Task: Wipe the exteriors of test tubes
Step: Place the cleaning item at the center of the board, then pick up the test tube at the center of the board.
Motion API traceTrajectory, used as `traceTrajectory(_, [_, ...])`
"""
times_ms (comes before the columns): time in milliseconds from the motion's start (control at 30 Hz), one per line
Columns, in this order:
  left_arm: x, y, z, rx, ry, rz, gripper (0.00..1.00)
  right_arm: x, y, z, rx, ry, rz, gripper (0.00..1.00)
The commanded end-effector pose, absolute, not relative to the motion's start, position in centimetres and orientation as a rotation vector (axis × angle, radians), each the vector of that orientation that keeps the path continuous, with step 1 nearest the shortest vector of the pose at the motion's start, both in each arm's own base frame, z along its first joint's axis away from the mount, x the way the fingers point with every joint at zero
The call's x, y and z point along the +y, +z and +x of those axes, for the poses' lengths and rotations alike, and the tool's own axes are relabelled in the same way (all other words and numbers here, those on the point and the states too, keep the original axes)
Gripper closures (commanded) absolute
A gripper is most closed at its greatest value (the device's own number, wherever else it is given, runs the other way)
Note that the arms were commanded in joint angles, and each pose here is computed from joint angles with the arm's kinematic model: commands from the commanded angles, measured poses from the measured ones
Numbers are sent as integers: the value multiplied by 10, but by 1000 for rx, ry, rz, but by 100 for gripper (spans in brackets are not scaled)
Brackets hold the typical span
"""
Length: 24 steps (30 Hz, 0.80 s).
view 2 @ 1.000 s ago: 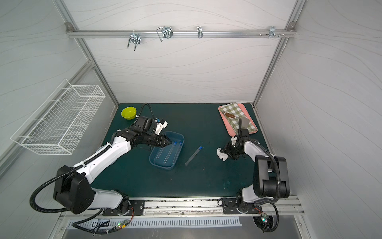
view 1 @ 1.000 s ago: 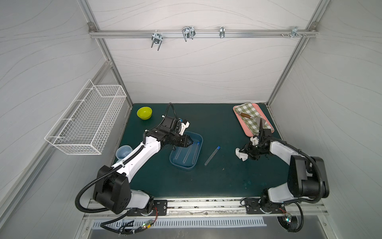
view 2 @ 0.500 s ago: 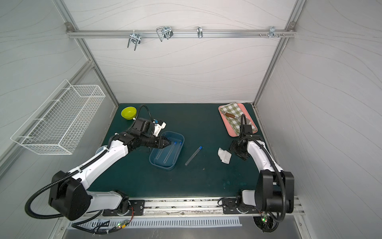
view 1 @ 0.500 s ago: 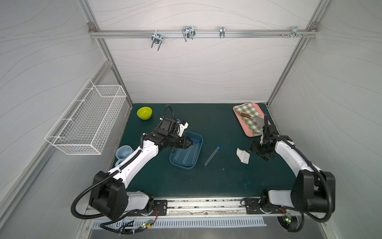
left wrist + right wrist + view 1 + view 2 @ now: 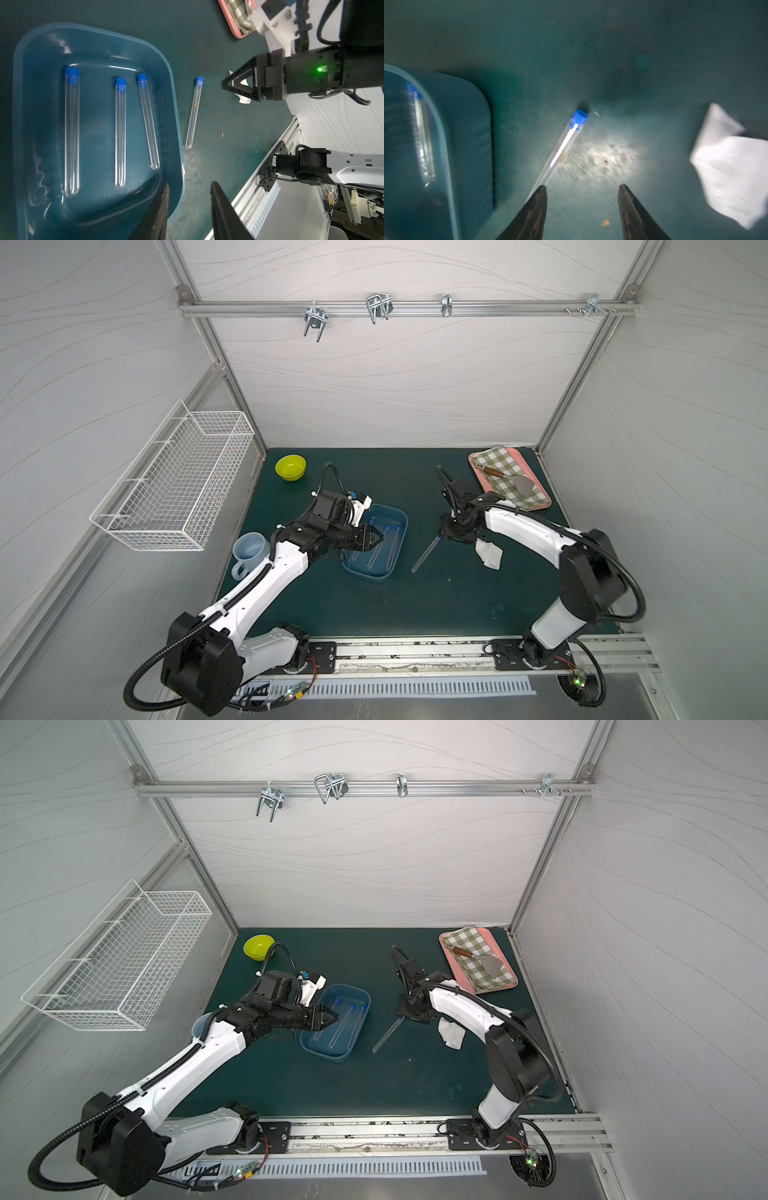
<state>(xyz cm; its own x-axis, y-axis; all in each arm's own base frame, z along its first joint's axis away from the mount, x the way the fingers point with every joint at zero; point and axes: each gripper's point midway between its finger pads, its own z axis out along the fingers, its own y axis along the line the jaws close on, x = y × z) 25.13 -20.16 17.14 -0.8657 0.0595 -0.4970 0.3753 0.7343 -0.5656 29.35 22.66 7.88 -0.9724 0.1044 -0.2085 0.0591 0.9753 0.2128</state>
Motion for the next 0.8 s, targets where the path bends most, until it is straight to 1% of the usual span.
traceTrajectory(0, [-201,183,251,2420,-946,336,64,233,73,302,2879,230,221,46])
traceTrajectory(200, [-198,172,245,2416,-946,344,64,235,57,303,2921,157,252,47])
traceTrajectory(300, [-201,169,243,2415,-974,344,64,237,52,305,2927,153,266,49])
traceTrajectory(367, [-202,168,243,2413,-986,349,64,241,50,308,2937,156,264,51])
traceTrajectory(600, [-204,169,241,2404,-1002,367,64,246,40,313,2966,125,278,53])
traceTrajectory(767, [-205,170,241,2397,-1005,376,64,242,37,307,2987,96,293,55])
